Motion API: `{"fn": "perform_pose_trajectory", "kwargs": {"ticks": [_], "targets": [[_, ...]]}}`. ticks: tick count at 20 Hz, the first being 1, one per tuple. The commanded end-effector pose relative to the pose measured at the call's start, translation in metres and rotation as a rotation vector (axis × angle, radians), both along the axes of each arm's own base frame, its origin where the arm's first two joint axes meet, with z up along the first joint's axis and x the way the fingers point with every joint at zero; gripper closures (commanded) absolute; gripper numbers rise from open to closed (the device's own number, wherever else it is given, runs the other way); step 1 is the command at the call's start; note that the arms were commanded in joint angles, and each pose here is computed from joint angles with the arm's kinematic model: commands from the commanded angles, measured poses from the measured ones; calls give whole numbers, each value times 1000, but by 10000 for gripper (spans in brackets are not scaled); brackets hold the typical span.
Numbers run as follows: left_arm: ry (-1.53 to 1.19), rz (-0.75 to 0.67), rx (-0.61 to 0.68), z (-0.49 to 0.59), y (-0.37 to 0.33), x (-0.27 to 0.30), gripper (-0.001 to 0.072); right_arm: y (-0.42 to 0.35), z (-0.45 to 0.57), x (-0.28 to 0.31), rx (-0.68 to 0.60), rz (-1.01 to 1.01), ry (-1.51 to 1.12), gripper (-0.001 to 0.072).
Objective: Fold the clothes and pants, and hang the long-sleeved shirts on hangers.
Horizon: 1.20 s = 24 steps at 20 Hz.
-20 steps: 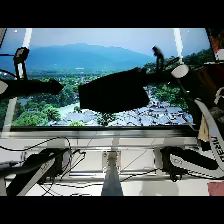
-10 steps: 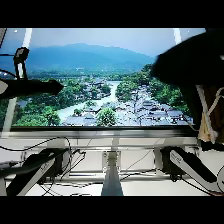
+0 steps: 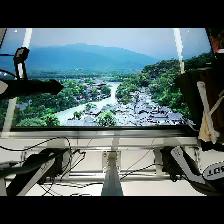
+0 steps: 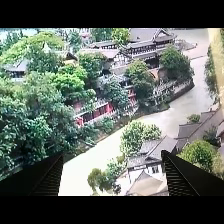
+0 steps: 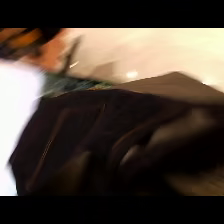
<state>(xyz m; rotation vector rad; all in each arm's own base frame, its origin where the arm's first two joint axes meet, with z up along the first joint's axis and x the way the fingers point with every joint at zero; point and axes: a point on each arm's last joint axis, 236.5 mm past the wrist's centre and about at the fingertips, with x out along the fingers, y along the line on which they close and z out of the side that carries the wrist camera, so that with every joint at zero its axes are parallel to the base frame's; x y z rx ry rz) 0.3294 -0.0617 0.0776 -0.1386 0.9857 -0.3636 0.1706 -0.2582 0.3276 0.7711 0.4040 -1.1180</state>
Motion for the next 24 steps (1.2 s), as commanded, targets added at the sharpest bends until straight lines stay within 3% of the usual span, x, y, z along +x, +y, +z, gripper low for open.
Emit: {"fn": "perform_pose_trajectory", "kwargs": {"ticks": [1, 5, 7, 8, 9, 15, 19, 24], "targets": [[1, 0, 0, 0, 0, 0, 19, -1, -25, -33, 130, -123, 49, 236], [1, 0, 0, 0, 0, 0, 19, 9, -39, -2, 175, 62, 80, 244], [0, 1, 0, 0, 0, 0, 19, 22, -43, 22, 172, 200, 107, 478], [0, 1, 0, 0, 0, 0, 19, 30, -45, 34, 168, 255, 120, 674], [0, 1, 1, 0, 0, 0, 19, 39, -46, 49, 153, 325, 131, 697], [1, 1, 0, 0, 0, 0, 19, 162, -44, 156, -10, 872, 142, 697], [1, 0, 0, 0, 0, 0, 19, 269, -29, 188, -291, 1330, 152, 698], [0, 1, 1, 0, 0, 0, 19, 300, -27, 189, -354, 1414, 156, 697]]}}
